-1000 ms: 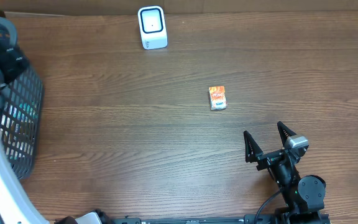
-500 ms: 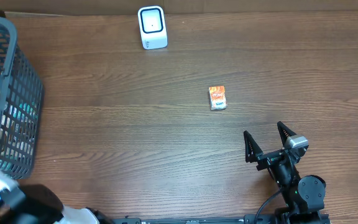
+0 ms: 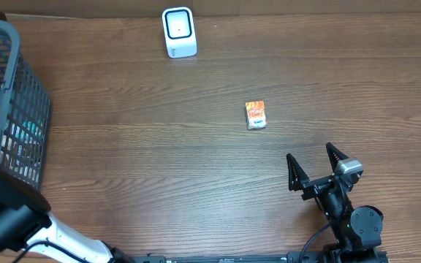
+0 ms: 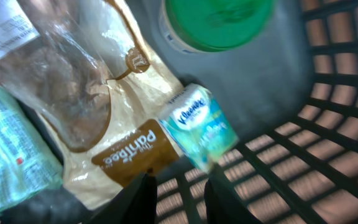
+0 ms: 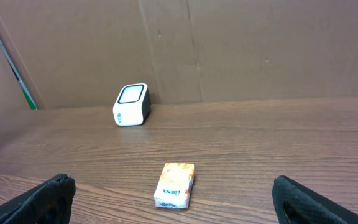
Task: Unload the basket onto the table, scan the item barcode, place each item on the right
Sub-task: 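Move the left gripper back into the basket toward the Kleenex pack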
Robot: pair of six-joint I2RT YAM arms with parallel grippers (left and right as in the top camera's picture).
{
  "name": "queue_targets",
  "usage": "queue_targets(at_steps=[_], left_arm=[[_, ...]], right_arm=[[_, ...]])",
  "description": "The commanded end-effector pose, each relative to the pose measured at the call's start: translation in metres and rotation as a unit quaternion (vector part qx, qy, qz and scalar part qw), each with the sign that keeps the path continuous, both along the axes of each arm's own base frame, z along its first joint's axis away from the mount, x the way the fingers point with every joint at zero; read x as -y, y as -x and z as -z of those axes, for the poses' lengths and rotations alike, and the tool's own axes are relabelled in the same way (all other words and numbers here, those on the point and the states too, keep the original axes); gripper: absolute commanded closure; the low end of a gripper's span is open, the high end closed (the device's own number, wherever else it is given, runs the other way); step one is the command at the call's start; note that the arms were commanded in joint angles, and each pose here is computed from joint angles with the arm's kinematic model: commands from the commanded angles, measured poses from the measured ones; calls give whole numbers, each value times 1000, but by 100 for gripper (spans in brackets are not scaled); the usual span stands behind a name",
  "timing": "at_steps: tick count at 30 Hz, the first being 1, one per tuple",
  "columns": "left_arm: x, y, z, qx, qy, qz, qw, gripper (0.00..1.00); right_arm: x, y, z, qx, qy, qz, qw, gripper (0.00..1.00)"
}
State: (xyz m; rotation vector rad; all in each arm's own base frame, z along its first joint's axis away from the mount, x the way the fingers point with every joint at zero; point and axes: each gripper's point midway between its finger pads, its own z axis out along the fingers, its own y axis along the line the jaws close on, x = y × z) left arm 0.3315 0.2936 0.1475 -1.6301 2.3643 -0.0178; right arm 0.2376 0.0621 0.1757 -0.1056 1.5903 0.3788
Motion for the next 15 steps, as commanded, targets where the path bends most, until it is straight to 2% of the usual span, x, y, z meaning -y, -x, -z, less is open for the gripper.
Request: queue_targets(at_steps=[1,10,15], left_arm=[[-5,0,25,-31,5,-9,999,71],[-1,-14,64,-55,23,5,998,66],[5,-19,74,-67,21,15,997,58]], right_arm=[[0,0,3,0,0,0,1000,0],[0,0,3,0,0,0,1000,0],[0,0,3,0,0,0,1000,0]])
